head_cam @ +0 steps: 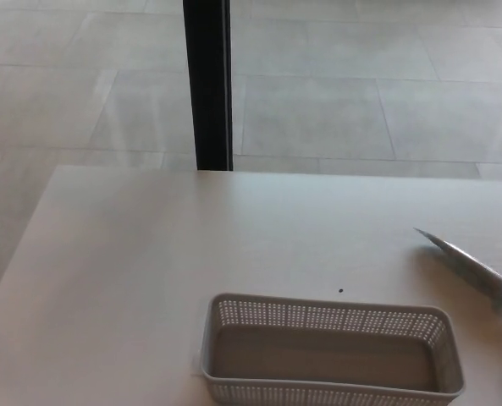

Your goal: A garden tool is kept on the righthand side and a container is kept on the lefthand side on a desk infront of the robot. the robot uses its right hand to pick up the garden tool and makes a scooping motion inside the container

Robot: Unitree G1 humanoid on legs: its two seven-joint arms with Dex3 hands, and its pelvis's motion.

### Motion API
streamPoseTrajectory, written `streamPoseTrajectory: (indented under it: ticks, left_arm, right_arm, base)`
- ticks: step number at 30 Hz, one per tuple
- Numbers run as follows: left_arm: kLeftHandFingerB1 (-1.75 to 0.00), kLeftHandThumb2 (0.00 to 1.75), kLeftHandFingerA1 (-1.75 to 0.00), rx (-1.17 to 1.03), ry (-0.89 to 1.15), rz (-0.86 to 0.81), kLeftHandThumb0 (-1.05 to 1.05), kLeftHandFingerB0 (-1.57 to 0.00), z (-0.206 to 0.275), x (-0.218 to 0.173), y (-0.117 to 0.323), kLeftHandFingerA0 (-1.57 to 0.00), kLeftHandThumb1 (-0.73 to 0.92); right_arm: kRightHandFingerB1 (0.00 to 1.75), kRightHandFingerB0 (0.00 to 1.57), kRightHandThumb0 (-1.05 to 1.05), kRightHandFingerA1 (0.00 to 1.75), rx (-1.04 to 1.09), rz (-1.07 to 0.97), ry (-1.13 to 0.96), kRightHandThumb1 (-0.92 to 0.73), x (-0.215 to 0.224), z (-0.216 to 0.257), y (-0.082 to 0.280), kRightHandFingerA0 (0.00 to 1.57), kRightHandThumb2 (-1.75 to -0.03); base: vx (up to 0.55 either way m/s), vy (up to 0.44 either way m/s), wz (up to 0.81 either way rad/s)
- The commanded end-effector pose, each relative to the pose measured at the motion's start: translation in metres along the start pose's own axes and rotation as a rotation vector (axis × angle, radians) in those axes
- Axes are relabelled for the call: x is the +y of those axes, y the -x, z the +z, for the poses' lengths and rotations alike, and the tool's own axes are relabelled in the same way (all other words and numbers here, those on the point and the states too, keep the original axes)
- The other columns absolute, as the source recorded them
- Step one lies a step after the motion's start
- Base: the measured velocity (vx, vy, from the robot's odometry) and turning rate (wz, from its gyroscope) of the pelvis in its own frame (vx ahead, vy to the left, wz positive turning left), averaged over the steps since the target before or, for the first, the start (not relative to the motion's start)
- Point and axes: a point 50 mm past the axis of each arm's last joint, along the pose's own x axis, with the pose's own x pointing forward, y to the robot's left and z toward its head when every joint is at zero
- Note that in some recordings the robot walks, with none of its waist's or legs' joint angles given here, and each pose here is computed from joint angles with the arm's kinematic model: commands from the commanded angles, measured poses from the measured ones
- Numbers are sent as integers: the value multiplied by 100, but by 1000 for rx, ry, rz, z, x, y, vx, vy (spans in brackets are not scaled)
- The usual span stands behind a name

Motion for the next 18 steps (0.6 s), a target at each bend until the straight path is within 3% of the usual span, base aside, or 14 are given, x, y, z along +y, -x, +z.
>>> streamPoseTrajectory:
  ticks: [1, 4, 7, 8, 9, 10, 11, 13, 14, 18]
  left_arm:
    - [-48, 59, -64, 3, 19, 12, -56, -48, -3, 5, 2, -51, 64]
    - [-47, 60, -63, -2, -3, 8, -56, -47, -3, 4, 2, -51, 66]
    - [-47, 59, -63, 2, -6, 6, -55, -47, -3, 4, 2, -51, 66]
    - [-48, 59, -65, 4, 8, 9, -56, -47, -3, 4, 2, -52, 65]
    - [-58, 91, -70, 4, 7, 12, -59, -42, -3, 4, 2, -51, 50]
    - [-58, 91, -70, 4, 6, 13, -59, -42, -3, 4, 2, -51, 50]
    - [-49, 59, -66, 4, -1, 15, -57, -50, -2, 5, 2, -55, 65]
    - [-49, 59, -66, 4, -12, 17, -57, -50, -1, 6, 2, -55, 65]
    - [-49, 60, -65, 5, -11, 18, -56, -50, -1, 6, 2, -55, 65]
    - [-49, 59, -64, 5, 9, 22, -56, -52, -1, 6, 2, -55, 64]
  right_arm:
    - [16, 11, -88, 30, 125, 196, 25, -64, 8, -16, 4, 0, -100]
    - [1, 0, -105, 22, 116, 263, -37, -74, 4, -14, 7, 0, -109]
    - [3, 0, -105, 27, 88, 288, -68, -73, 3, -12, 10, 0, -111]
    - [0, 0, -101, 0, 62, 296, -76, -75, 1, -8, 12, 0, -89]
    - [0, 0, -103, 0, 43, 296, -76, -76, -1, -6, 14, 0, -91]
    - [0, 0, -103, 0, 36, 298, -75, -76, -2, -5, 14, 0, -91]
    - [0, 0, -104, 0, 11, 295, -91, -91, -7, -3, 17, 0, -68]
    - [0, 0, -104, 0, -26, 291, -114, -91, -13, 1, 21, 0, -68]
    - [1, 0, -103, 0, -40, 290, -127, -75, -16, 1, 23, 0, -93]
    - [6, 0, -105, 0, -111, 248, -209, -78, -41, 1, 39, 0, -90]
  base:
    - [0, 0, 0]
    - [0, 0, 0]
    - [0, 0, 0]
    - [0, 0, 0]
    - [0, 0, 0]
    - [0, 0, 0]
    - [0, 0, 0]
    - [0, 0, 0]
    - [0, 0, 0]
    - [0, 0, 0]
